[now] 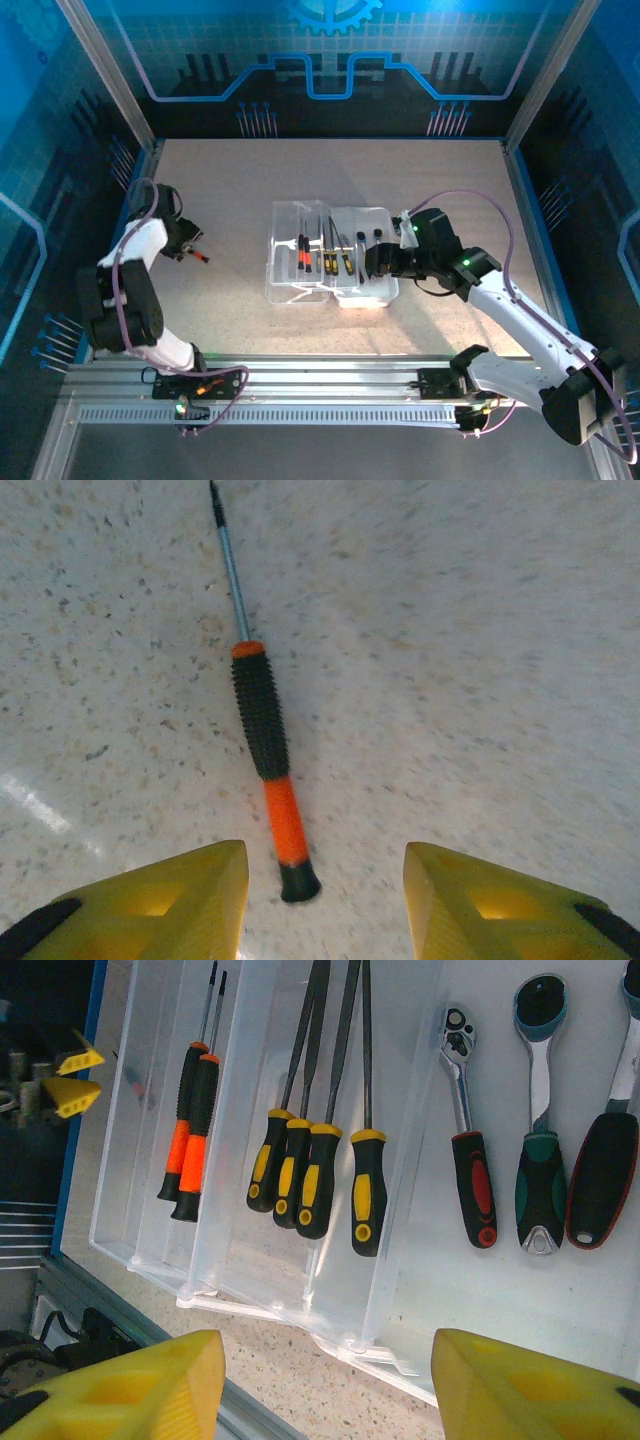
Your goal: Pack the tool kit
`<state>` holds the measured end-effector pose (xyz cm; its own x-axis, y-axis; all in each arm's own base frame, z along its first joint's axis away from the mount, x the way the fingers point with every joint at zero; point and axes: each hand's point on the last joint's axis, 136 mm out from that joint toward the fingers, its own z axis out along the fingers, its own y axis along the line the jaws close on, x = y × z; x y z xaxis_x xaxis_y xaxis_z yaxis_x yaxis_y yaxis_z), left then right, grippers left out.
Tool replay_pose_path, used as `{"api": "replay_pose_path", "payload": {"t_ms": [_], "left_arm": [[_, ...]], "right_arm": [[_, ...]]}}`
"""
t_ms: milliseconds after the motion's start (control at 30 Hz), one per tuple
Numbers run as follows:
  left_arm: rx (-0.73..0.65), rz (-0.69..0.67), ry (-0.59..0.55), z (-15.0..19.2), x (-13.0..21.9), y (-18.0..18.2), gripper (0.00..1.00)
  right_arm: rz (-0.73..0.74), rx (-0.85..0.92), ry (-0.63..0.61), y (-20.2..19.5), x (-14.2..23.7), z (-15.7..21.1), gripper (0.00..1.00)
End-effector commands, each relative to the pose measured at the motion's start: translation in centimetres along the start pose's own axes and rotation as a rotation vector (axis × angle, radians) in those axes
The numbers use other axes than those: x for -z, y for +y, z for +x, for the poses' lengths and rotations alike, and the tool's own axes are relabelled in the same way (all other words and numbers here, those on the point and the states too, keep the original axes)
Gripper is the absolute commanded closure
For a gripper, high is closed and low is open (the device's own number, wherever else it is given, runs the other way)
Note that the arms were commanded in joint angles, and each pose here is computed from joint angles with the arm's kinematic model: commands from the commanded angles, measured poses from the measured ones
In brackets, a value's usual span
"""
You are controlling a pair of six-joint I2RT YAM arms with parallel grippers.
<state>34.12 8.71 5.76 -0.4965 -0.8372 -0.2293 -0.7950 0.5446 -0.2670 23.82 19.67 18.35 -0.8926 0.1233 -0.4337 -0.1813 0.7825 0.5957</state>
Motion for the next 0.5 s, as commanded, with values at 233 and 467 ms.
{"api": "replay_pose_path", "payload": {"t_ms": [233, 467], "left_arm": [[0.074, -0.195, 0.069, -0.7, -4.6, 2.7, 0.60], [0.070, -0.187, 0.065, -0.7, -5.1, 3.3, 0.74]], "right_arm": [[0.014, -0.019, -0.026, -1.2, 1.1, -0.1, 0.42], [0.003, -0.034, -0.031, -0.9, 1.5, -0.1, 0.43]]}}
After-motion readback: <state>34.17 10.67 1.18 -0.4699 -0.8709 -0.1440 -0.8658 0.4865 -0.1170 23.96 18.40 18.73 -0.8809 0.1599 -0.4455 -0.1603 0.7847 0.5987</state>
